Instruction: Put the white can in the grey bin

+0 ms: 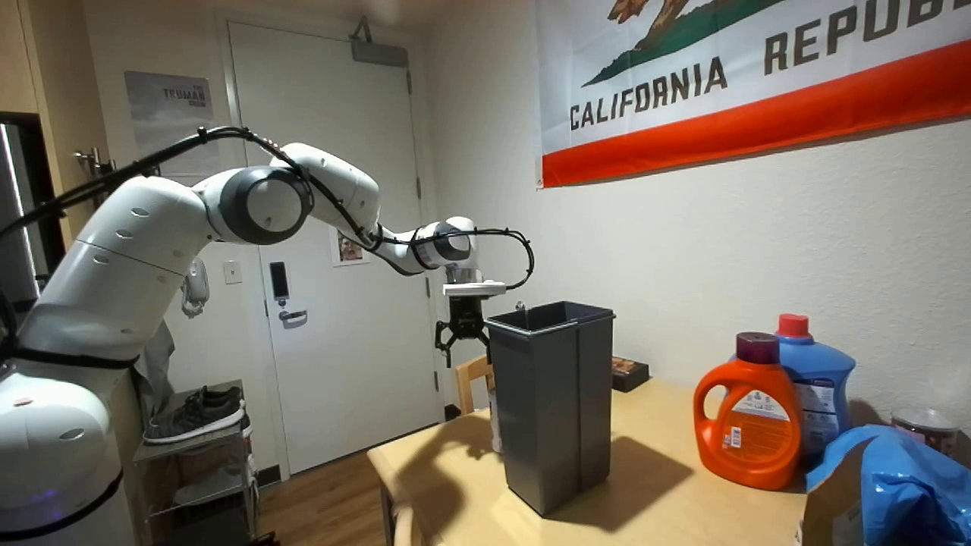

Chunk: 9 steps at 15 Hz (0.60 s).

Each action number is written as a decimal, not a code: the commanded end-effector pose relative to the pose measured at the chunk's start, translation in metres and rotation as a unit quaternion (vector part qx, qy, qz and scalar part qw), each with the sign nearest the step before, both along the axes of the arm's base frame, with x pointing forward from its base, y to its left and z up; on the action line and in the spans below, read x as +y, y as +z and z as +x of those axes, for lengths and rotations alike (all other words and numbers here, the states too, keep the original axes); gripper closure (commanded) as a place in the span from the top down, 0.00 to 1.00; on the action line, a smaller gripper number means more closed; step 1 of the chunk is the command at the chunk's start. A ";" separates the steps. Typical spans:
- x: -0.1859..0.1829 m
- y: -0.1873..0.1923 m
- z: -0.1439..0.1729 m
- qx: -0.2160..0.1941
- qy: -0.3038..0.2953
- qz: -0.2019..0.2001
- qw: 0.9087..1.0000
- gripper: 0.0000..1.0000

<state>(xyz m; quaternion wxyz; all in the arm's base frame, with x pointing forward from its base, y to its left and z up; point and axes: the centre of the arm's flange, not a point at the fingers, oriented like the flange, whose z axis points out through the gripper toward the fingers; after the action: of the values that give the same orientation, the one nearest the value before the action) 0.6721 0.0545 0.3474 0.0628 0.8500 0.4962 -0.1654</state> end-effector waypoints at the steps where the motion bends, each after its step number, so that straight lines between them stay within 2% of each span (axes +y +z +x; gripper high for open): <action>1: -0.002 -0.010 0.017 -0.018 0.021 0.003 1.000 1.00; 5: -0.011 -0.028 0.027 -0.017 0.017 0.000 1.000 1.00; 9: -0.013 -0.031 0.039 -0.035 0.029 -0.011 0.999 1.00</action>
<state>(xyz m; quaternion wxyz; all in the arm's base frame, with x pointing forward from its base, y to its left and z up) 0.6927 0.0445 0.3129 0.0765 0.8488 0.4999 -0.1542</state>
